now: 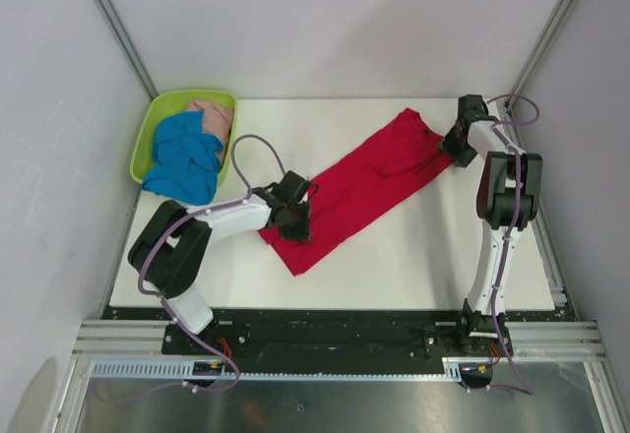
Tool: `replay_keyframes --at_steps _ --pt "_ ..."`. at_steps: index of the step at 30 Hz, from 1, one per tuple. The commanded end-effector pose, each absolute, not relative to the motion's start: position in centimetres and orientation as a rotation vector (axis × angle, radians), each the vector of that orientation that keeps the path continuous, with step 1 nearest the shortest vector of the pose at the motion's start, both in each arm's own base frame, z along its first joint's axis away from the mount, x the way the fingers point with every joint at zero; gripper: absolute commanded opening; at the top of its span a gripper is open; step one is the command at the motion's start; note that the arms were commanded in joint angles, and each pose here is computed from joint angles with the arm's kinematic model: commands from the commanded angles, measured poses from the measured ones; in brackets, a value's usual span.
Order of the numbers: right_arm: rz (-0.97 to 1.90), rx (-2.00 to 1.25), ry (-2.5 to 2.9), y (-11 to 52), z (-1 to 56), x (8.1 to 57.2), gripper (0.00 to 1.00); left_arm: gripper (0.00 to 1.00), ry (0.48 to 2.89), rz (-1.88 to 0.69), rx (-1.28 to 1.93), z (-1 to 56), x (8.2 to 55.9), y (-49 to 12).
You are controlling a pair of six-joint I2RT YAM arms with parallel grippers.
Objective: Fold and stack the t-shirts
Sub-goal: Rotate the tshirt 70 degrees
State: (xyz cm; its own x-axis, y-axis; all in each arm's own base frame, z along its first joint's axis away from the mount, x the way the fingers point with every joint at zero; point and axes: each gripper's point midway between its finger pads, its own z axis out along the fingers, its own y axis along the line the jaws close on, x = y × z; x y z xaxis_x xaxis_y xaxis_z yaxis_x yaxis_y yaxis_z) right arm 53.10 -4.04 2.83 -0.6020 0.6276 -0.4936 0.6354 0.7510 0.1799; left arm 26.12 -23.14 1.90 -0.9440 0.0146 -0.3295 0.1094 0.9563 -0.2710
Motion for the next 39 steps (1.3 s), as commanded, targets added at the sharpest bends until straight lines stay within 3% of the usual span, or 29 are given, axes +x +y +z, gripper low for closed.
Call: replay_keyframes --at_steps 1,14,28,34,39 --pt "-0.079 0.990 2.438 -6.5 3.0 50.4 0.59 0.35 2.821 -0.461 0.069 1.6 24.3 -25.5" --pt "-0.078 1.008 2.438 -9.0 2.1 52.2 0.56 0.34 2.869 -0.672 0.154 2.7 21.8 -34.8" --pt "-0.060 0.906 2.345 -10.3 2.2 59.0 0.54 0.33 2.906 -0.797 0.201 3.5 19.8 -39.2" --pt "-0.066 0.878 2.300 -11.2 4.1 60.4 0.61 0.34 2.896 -0.825 0.238 4.1 19.4 -39.7" --pt "-0.069 0.861 2.234 -11.5 9.5 60.7 0.74 0.43 2.802 -0.860 0.312 6.7 20.2 -40.0"
